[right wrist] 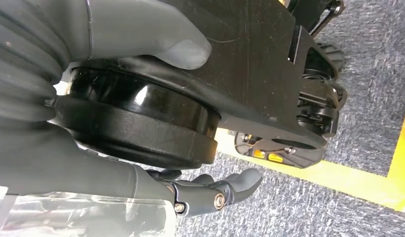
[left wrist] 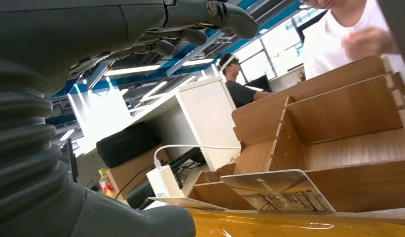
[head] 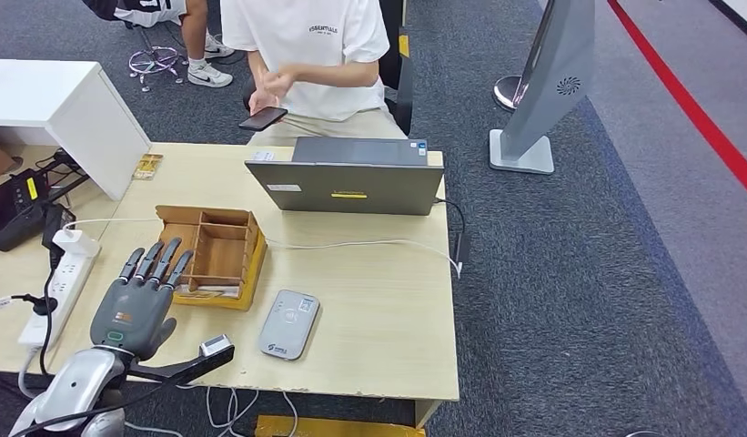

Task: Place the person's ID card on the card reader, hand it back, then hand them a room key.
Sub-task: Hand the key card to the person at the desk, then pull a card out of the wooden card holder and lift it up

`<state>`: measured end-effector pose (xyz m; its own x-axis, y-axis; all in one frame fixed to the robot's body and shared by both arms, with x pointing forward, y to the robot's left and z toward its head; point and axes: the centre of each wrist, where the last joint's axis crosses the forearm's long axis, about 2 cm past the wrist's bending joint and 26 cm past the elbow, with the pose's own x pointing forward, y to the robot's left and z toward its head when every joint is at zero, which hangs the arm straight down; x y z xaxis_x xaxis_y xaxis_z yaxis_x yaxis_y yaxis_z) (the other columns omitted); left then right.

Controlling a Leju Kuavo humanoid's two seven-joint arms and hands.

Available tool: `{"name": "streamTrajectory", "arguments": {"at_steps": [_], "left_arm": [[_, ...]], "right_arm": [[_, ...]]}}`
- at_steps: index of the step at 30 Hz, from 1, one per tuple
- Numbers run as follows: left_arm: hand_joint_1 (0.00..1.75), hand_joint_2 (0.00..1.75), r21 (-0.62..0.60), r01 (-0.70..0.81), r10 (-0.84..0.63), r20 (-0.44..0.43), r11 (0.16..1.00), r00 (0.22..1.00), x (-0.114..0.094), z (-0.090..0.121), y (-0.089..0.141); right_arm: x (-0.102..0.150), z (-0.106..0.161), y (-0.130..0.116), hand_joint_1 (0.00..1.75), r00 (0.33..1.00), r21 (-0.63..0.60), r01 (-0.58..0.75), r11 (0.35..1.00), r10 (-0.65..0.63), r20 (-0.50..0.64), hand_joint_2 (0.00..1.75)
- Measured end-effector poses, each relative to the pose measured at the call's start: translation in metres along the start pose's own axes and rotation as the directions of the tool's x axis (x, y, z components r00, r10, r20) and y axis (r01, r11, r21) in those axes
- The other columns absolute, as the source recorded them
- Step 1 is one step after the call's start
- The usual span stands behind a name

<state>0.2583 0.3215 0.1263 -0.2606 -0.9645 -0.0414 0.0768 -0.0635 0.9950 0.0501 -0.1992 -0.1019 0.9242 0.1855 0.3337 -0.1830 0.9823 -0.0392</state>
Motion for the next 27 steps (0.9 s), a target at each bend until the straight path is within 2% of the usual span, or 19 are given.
{"name": "streamTrajectory", "arguments": {"at_steps": [26, 27], "left_arm": [[0.0, 1.75, -0.061, -0.037, 0.034, -0.048, 0.997, 0.998, 0.02, -0.014, -0.029], [0.44, 1.75, -0.063, -0.039, 0.036, -0.049, 0.997, 0.998, 0.021, -0.014, -0.03]], "right_arm": [[0.004, 0.0, 0.005, 0.0, 0.999, 0.002, -0.031, 1.0, 0.031, 0.011, 1.75], [0.004, 0.0, 0.005, 0.0, 0.999, 0.001, -0.033, 0.999, 0.033, 0.012, 1.75]]}}
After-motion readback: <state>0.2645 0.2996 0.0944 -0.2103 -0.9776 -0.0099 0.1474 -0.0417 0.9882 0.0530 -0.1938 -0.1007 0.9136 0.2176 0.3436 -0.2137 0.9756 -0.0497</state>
